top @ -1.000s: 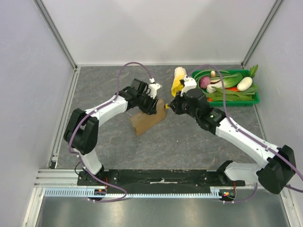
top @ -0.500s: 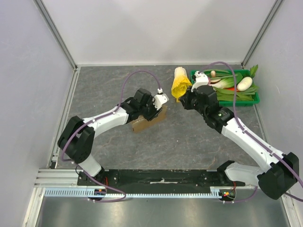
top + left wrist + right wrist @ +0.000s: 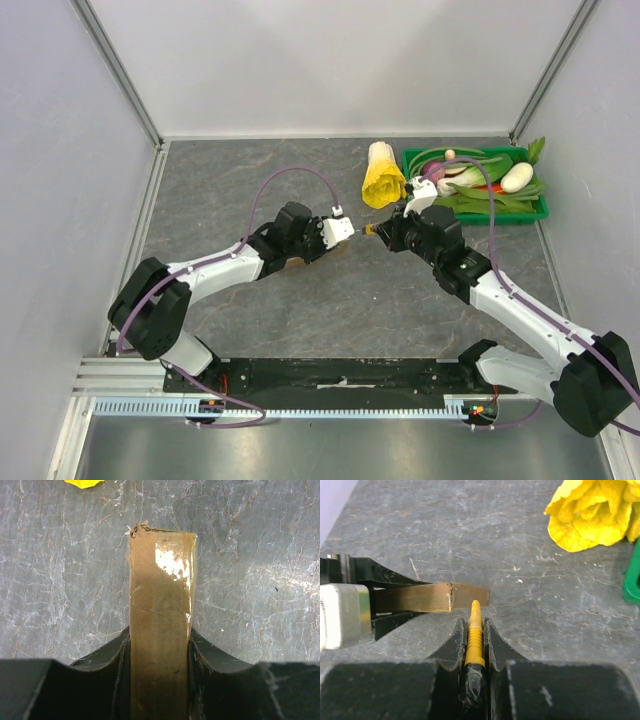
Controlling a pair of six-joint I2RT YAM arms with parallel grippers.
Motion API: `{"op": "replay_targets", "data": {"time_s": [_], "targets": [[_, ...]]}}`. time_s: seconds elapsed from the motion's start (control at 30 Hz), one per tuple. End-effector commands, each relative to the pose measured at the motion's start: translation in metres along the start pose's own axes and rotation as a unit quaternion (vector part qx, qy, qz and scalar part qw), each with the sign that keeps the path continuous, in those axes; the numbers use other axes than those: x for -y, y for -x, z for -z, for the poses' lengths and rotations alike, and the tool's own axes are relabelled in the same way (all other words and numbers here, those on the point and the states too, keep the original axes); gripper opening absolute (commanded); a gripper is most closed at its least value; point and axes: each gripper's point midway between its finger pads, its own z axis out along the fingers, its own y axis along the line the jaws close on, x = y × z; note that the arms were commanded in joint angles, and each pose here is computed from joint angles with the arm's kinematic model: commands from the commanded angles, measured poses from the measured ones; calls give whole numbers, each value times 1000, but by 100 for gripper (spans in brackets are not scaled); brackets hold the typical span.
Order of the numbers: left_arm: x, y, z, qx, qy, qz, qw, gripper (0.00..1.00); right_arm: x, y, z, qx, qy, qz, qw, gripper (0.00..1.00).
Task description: Unpack the express box
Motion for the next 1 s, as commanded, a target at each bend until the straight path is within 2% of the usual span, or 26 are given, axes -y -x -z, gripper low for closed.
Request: {"op": "replay_targets", "data": {"time_s": [0.0, 0.23, 0.53, 0.97], "targets": [[16, -26, -5, -20, -23, -10, 999, 30, -25, 34, 2, 67, 61, -5, 996, 0], [24, -15, 0, -3, -47, 10, 999, 30, -32, 41, -5, 73, 73, -25, 994, 0], [36, -14, -7, -39, -100, 62, 992, 32, -31, 33, -19, 50, 67, -37, 996, 0], [37, -24, -10, -57, -115, 73, 989, 32, -28, 34, -20, 58, 58, -43, 996, 0]]}}
